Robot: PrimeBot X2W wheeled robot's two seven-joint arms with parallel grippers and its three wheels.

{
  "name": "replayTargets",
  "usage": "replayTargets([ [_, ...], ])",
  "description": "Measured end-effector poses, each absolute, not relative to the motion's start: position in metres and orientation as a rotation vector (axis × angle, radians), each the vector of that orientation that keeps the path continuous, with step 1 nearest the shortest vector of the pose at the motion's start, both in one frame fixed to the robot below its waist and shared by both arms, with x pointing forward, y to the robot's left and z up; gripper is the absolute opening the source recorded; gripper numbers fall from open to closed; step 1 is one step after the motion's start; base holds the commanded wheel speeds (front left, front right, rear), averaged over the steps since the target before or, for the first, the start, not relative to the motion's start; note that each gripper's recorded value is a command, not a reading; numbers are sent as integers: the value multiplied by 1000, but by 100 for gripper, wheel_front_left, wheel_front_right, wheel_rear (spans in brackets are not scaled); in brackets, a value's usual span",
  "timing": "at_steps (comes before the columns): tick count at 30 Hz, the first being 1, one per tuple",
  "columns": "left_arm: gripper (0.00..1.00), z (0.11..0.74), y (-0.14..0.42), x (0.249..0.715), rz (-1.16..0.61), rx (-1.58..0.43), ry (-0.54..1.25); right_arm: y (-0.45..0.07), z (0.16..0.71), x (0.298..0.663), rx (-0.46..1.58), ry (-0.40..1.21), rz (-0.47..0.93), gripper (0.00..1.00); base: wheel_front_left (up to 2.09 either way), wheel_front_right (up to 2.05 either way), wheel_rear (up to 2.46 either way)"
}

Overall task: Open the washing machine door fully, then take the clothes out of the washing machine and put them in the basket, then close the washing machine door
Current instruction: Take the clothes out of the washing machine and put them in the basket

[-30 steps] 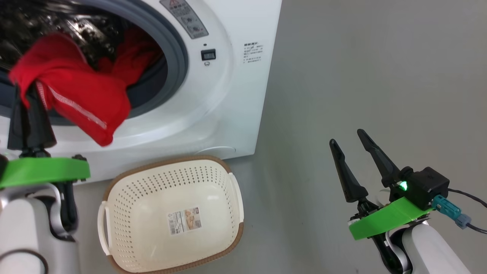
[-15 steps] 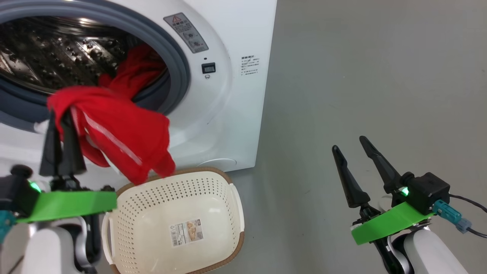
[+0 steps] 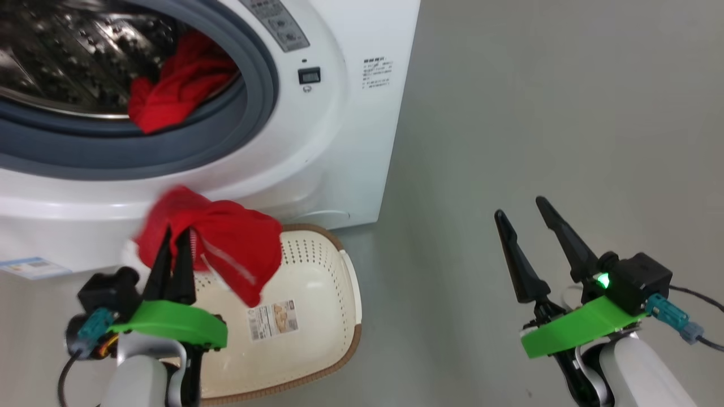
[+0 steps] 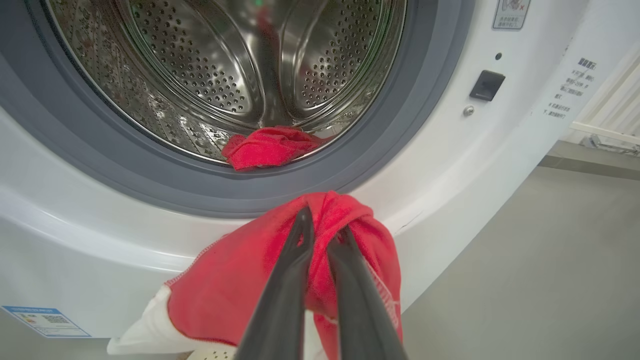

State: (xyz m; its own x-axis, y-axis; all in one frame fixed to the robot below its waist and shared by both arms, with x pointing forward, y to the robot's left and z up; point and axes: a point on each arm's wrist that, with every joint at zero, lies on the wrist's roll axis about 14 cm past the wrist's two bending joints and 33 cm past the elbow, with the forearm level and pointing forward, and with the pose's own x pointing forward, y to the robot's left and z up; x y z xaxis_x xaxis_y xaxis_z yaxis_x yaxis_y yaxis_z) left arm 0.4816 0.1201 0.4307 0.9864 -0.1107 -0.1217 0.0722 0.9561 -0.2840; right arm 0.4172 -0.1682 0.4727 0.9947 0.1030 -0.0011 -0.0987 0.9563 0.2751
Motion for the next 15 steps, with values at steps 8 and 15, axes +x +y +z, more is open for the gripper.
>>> replayTargets([
  [8,0,360,109,483,-81,-308,363,-162,461,435,285,37,113,100,0,0,0],
  [15,0,302,94,471,-104,-288,570,-157,445,444,289,71,120,100,0,0,0],
])
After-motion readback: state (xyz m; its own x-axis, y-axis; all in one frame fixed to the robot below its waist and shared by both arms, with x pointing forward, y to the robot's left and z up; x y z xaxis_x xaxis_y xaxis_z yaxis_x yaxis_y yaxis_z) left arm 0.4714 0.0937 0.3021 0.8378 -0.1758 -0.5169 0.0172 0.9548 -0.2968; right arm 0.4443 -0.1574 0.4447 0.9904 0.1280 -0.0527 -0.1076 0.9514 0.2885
